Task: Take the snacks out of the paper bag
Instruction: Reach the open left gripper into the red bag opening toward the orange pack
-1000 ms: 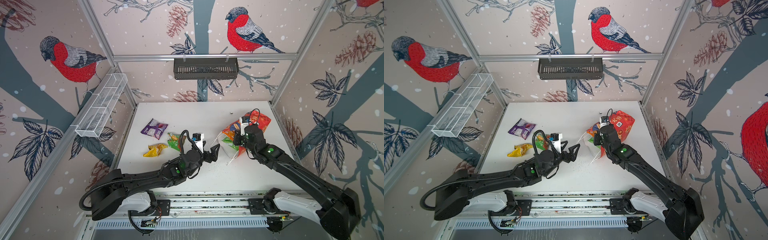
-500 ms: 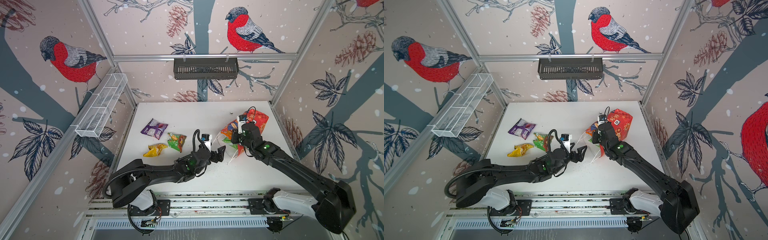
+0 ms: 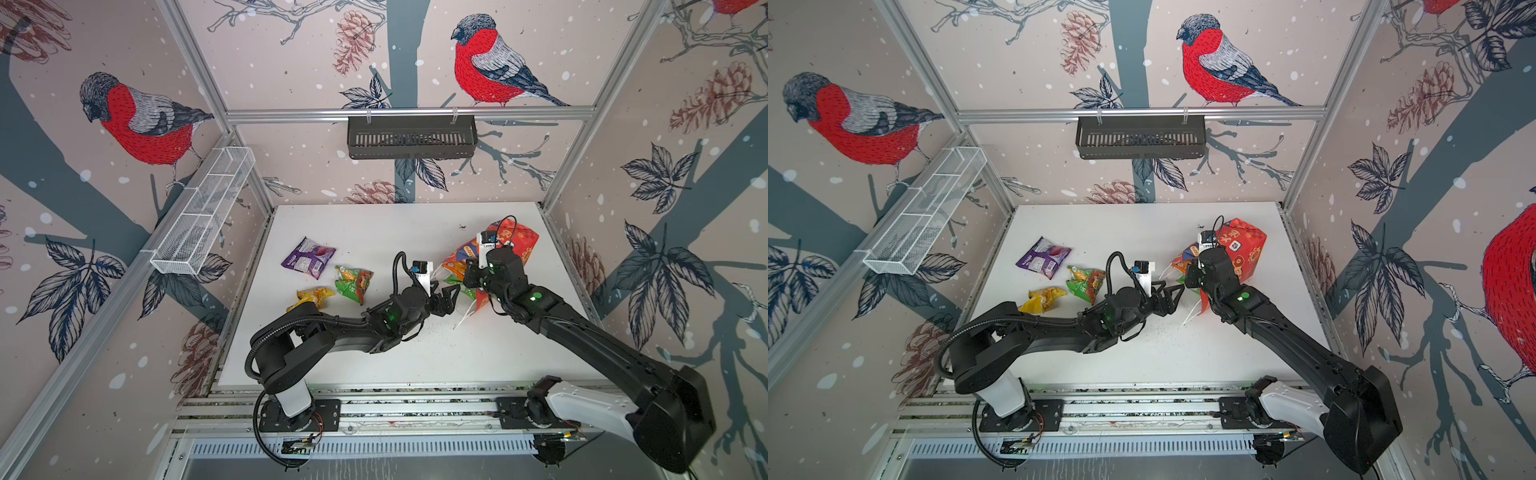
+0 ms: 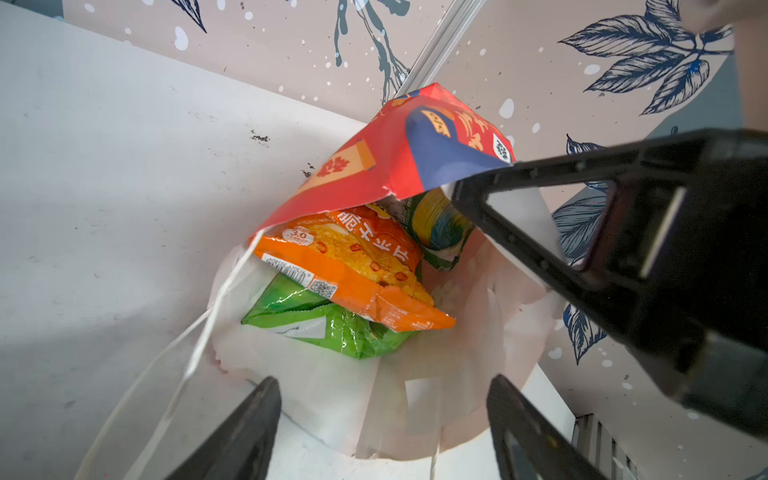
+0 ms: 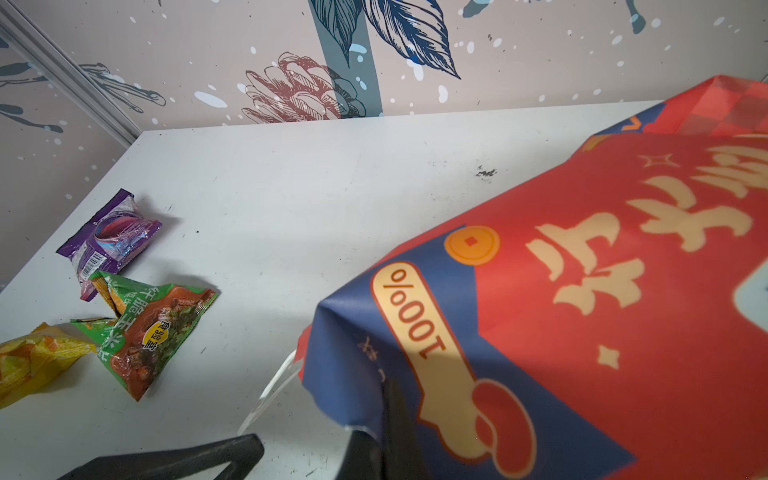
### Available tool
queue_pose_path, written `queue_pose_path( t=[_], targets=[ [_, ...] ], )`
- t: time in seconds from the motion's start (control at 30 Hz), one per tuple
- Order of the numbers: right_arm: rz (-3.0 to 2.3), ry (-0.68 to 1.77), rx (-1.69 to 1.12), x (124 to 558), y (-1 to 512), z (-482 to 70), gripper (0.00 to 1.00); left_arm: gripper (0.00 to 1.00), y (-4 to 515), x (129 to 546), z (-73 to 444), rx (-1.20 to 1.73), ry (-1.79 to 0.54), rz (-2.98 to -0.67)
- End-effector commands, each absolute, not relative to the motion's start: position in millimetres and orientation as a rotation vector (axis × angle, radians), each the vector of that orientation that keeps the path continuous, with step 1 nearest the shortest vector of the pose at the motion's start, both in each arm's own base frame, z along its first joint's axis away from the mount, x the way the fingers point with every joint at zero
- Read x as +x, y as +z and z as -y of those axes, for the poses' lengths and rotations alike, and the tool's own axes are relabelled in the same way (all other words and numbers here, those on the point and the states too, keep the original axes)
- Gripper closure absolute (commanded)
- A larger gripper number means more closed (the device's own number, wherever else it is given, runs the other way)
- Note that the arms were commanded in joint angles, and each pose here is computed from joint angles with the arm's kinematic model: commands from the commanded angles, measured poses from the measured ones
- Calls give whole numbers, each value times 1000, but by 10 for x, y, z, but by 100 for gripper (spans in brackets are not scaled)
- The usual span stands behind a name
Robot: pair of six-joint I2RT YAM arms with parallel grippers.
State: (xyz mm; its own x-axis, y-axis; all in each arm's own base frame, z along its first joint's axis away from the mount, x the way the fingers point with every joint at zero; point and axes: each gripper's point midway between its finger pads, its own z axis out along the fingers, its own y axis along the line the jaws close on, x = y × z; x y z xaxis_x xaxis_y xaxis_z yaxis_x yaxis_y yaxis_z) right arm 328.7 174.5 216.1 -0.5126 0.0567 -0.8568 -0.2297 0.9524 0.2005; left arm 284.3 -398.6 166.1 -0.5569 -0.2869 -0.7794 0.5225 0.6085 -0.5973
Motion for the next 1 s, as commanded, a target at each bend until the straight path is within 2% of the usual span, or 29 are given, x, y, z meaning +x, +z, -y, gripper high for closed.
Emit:
queue_pose_path(
  t=[0.0, 0.6, 0.97],
  targets=[
    [-2048, 406, -104, 3309, 2225, -1802, 98, 23, 1861, 2855, 4115, 159, -1199, -1833],
    [-2035, 480, -82, 3276, 2265, -1851, 98, 16, 1601, 3139, 4277, 36, -1291, -1884],
    [-2059, 538, -93, 3237, 2190, -1931, 99, 18, 1411, 3355, 4329, -18, -1176, -1949]
  ],
)
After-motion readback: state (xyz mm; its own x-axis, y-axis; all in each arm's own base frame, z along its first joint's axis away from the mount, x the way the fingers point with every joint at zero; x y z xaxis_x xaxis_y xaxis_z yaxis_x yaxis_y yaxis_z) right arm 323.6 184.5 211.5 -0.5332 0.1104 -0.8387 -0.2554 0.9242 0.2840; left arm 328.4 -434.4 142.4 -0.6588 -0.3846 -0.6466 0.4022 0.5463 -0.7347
